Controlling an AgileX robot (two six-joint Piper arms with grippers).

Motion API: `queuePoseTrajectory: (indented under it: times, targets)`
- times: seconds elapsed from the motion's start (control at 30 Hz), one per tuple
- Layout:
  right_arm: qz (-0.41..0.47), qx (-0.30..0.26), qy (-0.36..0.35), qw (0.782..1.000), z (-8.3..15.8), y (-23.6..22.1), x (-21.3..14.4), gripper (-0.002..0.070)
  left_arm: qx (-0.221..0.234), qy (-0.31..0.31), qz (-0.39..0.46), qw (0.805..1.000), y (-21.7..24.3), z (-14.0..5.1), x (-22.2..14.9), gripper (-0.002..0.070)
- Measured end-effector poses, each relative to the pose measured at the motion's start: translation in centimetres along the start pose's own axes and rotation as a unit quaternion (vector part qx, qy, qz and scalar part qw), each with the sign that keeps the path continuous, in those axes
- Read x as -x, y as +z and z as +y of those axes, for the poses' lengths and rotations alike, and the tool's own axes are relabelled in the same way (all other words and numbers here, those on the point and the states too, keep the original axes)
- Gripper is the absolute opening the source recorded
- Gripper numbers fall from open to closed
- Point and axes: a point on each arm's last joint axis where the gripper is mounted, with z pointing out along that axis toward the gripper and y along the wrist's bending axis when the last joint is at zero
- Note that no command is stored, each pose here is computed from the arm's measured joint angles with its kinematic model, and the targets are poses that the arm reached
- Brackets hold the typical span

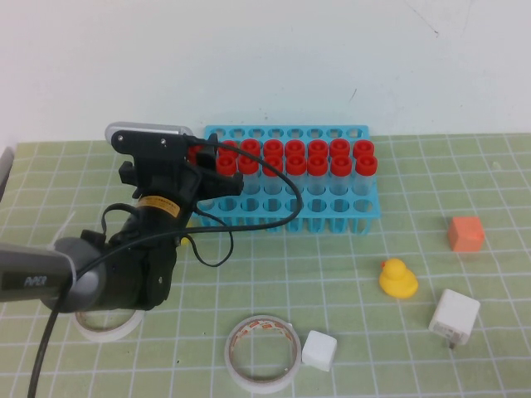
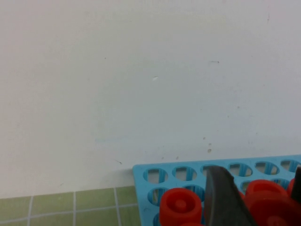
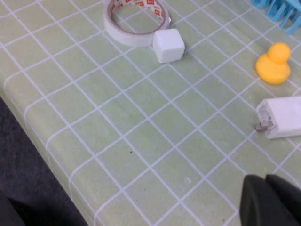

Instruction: Place the test tubes

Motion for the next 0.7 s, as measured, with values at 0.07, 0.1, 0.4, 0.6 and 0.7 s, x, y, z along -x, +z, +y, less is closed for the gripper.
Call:
queuePoseTrajectory:
  times: [0.07,0.1,0.4,0.6,0.7]
  targets:
    - [0.0,0.0,0.0,1.0,0.0,0.0,0.0,-0.0001,0.001,0.001,0.0,1.0,0.0,0.02,0.0,0.0257]
    - [0.0,0.0,0.0,1.0,0.0,0.0,0.0,-0.0001,0.001,0.002,0.0,1.0,0.0,0.02,0.0,0.0257]
    - [0.0,0.0,0.0,1.0,0.0,0.0,0.0,-0.0001,0.002,0.015,0.0,1.0,0.0,0.03,0.0,0.0257]
    - [0.0,0.0,0.0,1.0,0.0,0.0,0.0,-0.0001,0.003,0.015,0.0,1.0,0.02,0.12,0.01,0.0257]
    - [0.0,0.0,0.0,1.0,0.0,0.0,0.0,-0.0001,0.014,0.004,-0.002,1.0,0.14,0.98,0.14,0.0257]
